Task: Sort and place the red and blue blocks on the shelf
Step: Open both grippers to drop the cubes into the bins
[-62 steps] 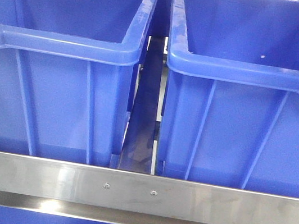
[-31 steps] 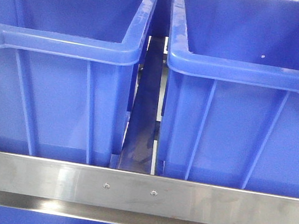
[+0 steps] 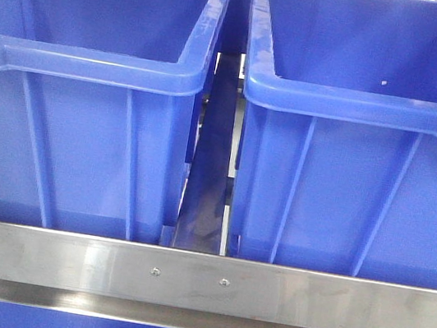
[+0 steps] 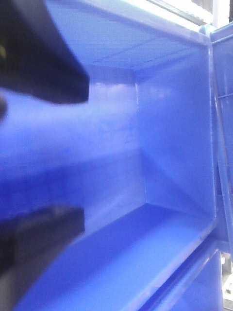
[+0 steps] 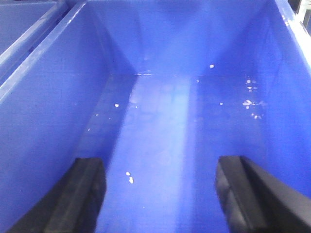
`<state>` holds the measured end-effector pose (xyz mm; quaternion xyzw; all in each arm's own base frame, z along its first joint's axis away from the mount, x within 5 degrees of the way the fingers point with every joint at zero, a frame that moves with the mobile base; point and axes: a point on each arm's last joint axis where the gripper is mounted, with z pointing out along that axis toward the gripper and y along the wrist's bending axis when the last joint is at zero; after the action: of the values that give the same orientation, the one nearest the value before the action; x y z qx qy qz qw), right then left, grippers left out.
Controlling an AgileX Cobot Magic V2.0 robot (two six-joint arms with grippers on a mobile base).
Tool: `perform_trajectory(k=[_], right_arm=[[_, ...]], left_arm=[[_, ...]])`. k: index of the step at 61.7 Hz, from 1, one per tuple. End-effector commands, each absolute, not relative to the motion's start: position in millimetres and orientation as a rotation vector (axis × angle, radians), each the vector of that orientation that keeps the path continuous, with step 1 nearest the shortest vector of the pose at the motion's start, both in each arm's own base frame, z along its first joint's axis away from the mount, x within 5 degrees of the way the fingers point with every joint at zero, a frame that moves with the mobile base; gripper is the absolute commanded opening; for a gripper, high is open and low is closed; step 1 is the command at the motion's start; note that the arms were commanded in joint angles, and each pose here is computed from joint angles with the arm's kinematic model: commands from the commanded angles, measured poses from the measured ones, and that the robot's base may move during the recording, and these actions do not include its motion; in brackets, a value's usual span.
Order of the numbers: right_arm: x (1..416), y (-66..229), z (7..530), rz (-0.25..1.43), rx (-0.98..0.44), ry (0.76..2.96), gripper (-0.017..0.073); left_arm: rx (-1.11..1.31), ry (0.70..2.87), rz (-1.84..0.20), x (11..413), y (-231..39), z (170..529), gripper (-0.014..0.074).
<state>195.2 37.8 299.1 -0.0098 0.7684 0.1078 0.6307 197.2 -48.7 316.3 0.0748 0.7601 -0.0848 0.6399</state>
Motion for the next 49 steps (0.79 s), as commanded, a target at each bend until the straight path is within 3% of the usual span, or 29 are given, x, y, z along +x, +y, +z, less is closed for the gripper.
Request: perform_trajectory(k=[1,13,19,31,49], right_arm=[[191,37,327,0.250,-0.026,1.603,0.0496],[166,32,348,0.256,-0.032,1.496,0.0174],[152,30,353,0.241,-0.059,1.483,0.0040],[126,25,353,0.133,-0.172,1.535,0.0056],[98,20,347,0.215,-0.098,1.486,0.0056]], left_arm=[[0.142,1.567,-0.202,190,-47,346,0.0354],[0.120,1.487,-0.198,170,-38,362,0.0131],[0.113,1.484,-0.195,160,-34,367,0.0126],[0.078,1.480,-0.166,137,-22,370,0.0126],[-0.132,1.447,-0.191,108,-3,345,0.0126]])
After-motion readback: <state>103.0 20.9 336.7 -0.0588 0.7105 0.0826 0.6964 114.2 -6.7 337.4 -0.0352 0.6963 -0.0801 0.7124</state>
